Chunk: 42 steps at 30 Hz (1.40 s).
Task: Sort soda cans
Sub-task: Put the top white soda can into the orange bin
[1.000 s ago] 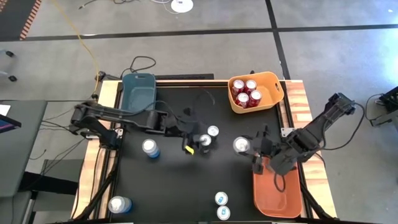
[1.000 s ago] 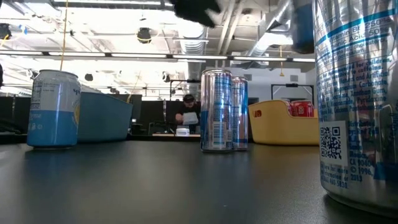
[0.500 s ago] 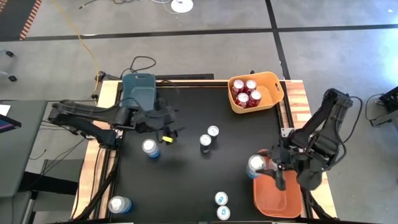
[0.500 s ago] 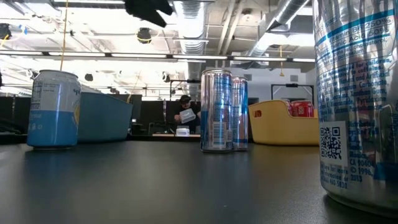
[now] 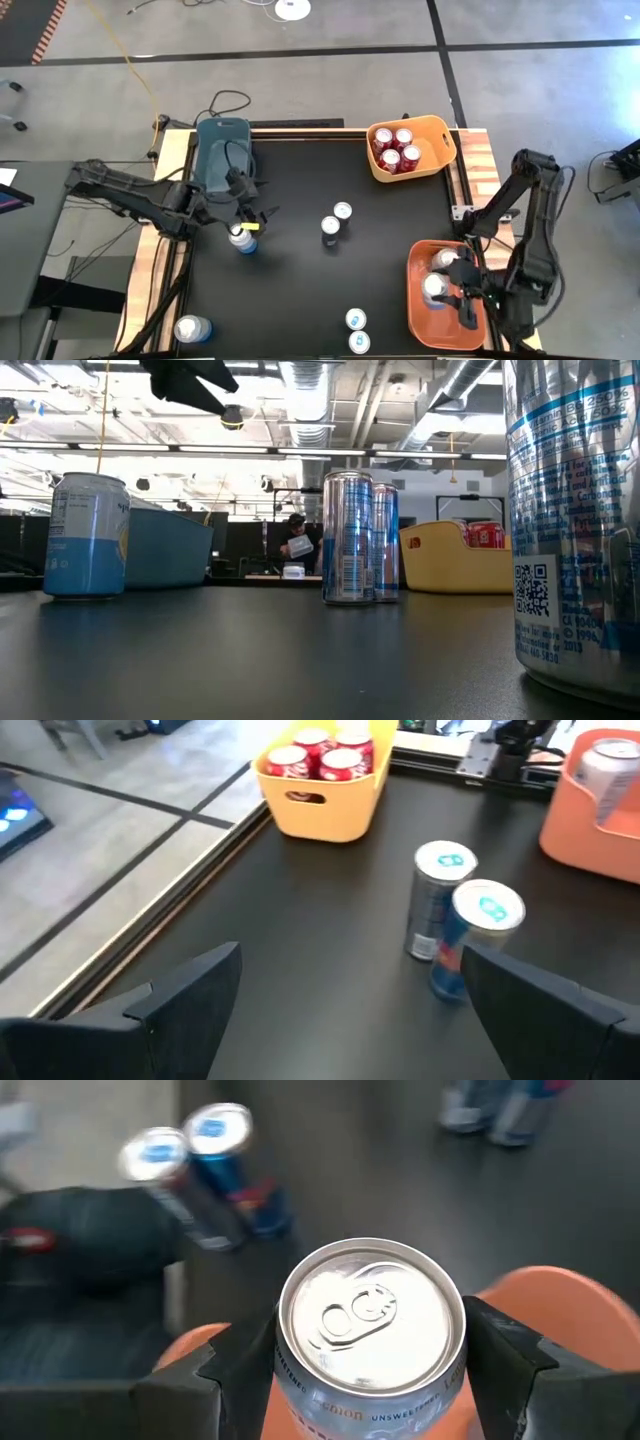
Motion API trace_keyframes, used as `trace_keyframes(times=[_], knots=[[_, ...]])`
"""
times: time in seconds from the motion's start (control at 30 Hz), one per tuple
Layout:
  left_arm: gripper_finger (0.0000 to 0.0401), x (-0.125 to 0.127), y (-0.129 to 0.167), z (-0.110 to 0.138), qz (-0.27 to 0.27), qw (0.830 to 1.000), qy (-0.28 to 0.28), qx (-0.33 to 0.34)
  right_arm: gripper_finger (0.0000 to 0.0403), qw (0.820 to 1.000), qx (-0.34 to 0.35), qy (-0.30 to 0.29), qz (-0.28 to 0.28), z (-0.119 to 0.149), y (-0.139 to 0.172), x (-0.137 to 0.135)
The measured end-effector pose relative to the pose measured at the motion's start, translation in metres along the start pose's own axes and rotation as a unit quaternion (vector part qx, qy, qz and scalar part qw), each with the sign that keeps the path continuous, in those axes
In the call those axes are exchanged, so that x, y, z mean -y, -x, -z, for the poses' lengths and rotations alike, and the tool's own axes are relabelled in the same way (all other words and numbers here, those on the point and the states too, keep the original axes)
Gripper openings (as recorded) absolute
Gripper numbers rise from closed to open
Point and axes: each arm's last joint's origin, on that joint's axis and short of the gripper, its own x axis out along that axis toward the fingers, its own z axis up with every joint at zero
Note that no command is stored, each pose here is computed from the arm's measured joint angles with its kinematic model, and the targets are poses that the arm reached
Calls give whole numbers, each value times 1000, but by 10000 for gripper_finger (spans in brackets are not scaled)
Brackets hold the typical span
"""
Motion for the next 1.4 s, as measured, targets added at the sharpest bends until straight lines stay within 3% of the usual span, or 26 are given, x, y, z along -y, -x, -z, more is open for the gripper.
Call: trace_keyframes(times=[0.5, 0.8, 1.23, 1.4], knots=[[373, 28, 7, 8, 28, 1000, -4, 10, 260, 990, 37, -56, 125, 57, -28, -8], [373, 33, 15, 0, 44, 999, 9, 28, 260, 982, 47, -86, 159, 85, -46, -5], [373, 38, 19, -2, 64, 997, 25, 43, 260, 978, 64, -92, 178, 94, -56, -5], [373, 44, 25, -3, 83, 995, 1, 55, 260, 976, 66, -90, 189, 91, -58, -3]])
